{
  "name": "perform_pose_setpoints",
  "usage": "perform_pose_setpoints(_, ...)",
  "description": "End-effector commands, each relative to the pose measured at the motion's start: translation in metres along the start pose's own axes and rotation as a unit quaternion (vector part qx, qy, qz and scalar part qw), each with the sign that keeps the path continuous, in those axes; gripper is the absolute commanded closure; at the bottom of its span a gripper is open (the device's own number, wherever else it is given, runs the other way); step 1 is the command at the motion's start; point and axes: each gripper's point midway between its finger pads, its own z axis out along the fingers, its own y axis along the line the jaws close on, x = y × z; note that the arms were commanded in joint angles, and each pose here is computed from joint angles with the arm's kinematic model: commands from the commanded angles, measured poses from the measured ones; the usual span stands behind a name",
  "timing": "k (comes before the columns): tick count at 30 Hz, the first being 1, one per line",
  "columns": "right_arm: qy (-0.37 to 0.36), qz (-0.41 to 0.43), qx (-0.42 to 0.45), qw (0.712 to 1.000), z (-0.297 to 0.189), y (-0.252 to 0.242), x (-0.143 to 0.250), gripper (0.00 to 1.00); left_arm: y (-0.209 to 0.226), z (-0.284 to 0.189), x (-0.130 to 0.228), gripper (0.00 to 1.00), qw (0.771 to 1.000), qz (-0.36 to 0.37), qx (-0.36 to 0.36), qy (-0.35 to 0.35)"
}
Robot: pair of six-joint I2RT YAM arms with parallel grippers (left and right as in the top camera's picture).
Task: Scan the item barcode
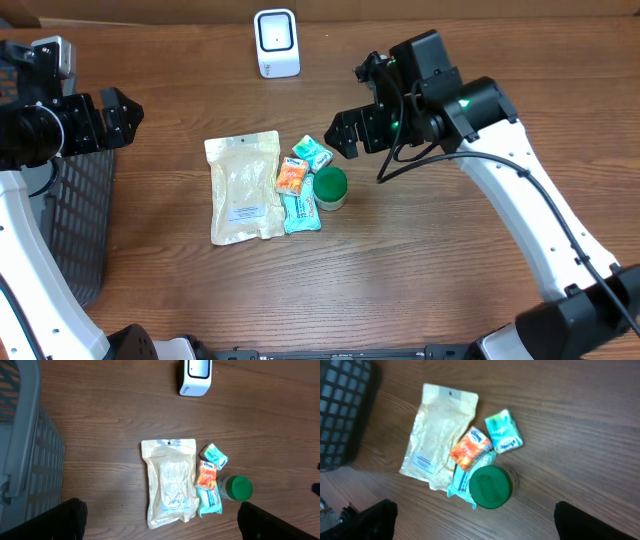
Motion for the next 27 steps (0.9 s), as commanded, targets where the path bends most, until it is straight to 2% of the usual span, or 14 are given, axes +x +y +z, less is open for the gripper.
perform_pose_setpoints(1, 0.022, 0.002, 0.024, 0.999, 0.023, -0.004, 0.001, 0.03, -0.006, -0.009, -0.002, 0.00, 1.000, 0.019, 0.004, -0.015)
perform_pose_setpoints(8, 0.090, -0.054, 0.089, 0.991, 0.077, -0.006, 0.027, 0.00, -0.006, -0.009, -0.002, 0.01, 1.000, 0.019, 0.004, -0.015)
perform_pose_setpoints(16, 0.155, -0.069, 0.095, 0.981, 0.119, 0.001, 0.057, 0.02, -0.006, -0.009, -0.002, 0.01, 1.000, 0.019, 0.004, -0.015)
perform_pose_setpoints(22, 0.169, 0.005, 0.145, 0.975, 0.125, -0.016, 0.068, 0.08, -0.006, -0.009, -0.002, 0.00, 1.000, 0.019, 0.004, -0.015)
perform_pose_setpoints(27, 0.162, 0.074, 0.157, 0.971, 0.127, -0.017, 0.071, 0.20, -0.006, -0.009, -0.002, 0.01, 1.000, 0.019, 0.004, -0.015)
